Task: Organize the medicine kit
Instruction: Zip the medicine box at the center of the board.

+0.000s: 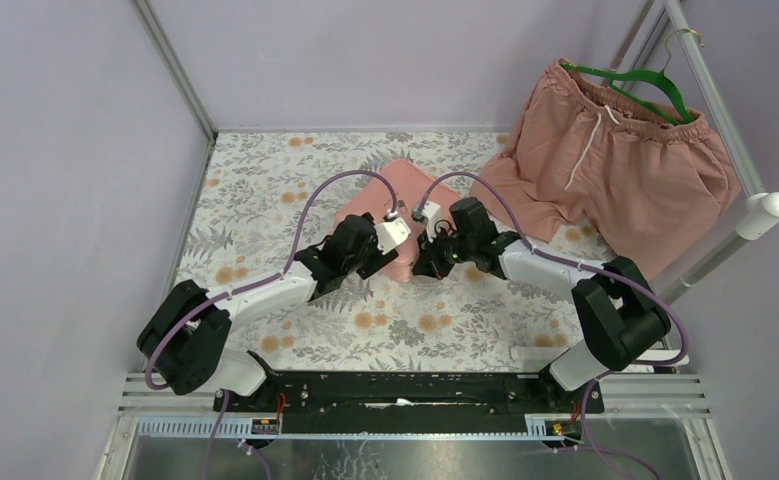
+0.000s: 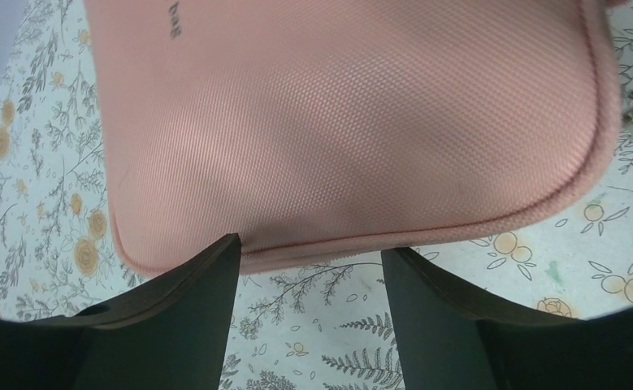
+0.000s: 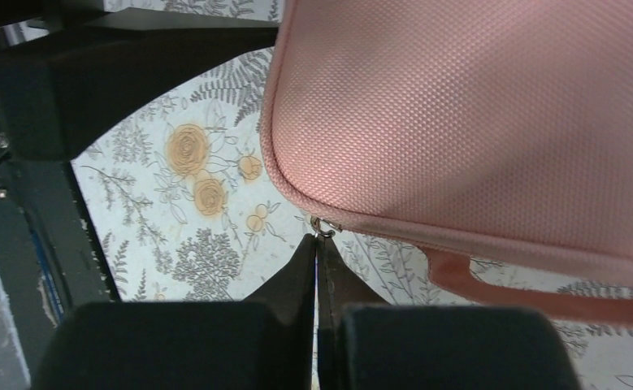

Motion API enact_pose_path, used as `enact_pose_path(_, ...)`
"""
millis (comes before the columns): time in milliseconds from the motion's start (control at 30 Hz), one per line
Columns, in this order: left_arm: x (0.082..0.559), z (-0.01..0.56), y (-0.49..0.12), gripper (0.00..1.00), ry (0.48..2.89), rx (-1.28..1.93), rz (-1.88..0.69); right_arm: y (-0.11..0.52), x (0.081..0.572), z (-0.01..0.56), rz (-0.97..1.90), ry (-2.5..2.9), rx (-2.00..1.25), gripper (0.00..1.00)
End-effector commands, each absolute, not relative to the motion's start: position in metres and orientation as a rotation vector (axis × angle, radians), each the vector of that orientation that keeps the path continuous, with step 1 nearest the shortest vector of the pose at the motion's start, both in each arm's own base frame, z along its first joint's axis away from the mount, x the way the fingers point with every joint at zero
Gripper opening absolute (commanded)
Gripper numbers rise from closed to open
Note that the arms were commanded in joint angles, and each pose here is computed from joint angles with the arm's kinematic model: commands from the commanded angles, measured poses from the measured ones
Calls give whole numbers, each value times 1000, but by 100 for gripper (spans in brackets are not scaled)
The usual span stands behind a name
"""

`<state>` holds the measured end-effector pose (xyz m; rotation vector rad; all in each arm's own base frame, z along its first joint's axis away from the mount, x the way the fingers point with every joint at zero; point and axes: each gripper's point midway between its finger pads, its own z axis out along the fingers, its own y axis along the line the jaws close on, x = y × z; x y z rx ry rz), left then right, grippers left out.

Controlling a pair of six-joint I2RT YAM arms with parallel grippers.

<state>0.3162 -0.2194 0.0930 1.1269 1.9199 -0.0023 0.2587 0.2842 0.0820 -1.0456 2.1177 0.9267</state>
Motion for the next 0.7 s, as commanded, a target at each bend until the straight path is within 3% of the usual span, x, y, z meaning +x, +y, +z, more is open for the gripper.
enact_pose_path(0,336,119,-236,71,1853,1015,-54,317,229,115,1177,1991,-1078,0)
enact_pose_path(200,326,127,-237,71,1856,998,-114,305,236,108,1073,2048,-977,0)
enact_pose_path(400,286,161,-236,73,1857,937,-316,282,226,95,980,2102,-914,0)
enact_pose_path(667,267,206,-207,86,1930,396,-499,276,196,93,1075,2174,-892,2)
